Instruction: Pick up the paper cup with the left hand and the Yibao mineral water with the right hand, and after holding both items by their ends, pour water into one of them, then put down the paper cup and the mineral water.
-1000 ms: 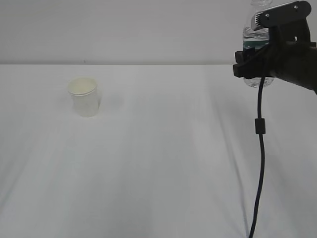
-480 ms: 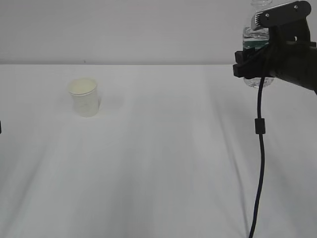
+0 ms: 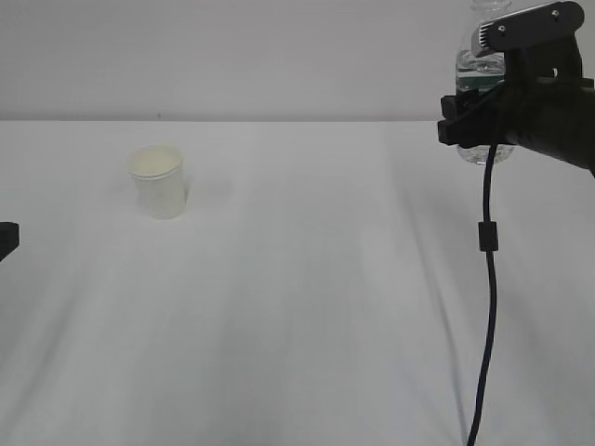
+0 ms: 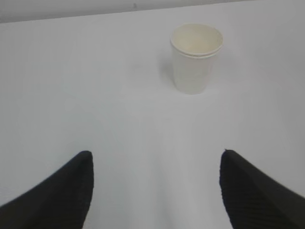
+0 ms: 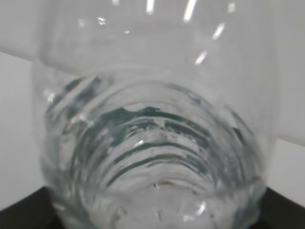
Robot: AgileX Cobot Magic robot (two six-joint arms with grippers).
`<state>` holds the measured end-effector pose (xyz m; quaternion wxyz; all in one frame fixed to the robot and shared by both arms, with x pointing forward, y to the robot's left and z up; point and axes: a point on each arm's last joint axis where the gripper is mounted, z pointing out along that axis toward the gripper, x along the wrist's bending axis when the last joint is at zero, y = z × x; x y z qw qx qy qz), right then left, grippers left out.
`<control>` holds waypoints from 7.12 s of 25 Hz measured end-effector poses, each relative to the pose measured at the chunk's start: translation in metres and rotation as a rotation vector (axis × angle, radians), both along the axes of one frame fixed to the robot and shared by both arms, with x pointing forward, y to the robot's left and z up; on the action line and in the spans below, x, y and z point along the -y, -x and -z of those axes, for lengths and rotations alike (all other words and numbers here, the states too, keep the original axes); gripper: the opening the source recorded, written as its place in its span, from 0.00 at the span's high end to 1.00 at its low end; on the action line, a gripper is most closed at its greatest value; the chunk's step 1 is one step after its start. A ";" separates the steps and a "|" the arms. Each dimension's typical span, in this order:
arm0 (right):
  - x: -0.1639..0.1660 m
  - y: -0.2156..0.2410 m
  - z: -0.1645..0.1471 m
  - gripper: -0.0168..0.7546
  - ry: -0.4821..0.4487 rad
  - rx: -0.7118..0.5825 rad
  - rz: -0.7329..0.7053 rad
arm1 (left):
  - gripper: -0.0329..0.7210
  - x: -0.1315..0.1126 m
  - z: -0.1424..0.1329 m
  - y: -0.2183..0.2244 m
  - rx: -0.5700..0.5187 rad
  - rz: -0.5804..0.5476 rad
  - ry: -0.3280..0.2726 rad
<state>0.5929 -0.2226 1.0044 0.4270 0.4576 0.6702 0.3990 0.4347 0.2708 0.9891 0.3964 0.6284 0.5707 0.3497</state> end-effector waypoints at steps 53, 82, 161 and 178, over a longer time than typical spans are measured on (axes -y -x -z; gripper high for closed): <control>-0.001 0.002 0.004 0.34 0.005 -0.052 -0.008 | 0.17 0.044 0.092 -0.057 0.150 0.127 0.158; -0.001 0.002 0.004 0.34 0.005 -0.052 -0.008 | 0.29 0.048 0.098 -0.058 0.160 0.165 0.164; -0.001 0.002 0.005 0.34 0.008 -0.055 -0.011 | 0.07 0.061 0.155 -0.171 0.187 0.097 0.137; -0.001 0.002 0.005 0.34 0.009 -0.055 -0.011 | 0.09 0.054 0.158 -0.174 0.180 0.098 0.128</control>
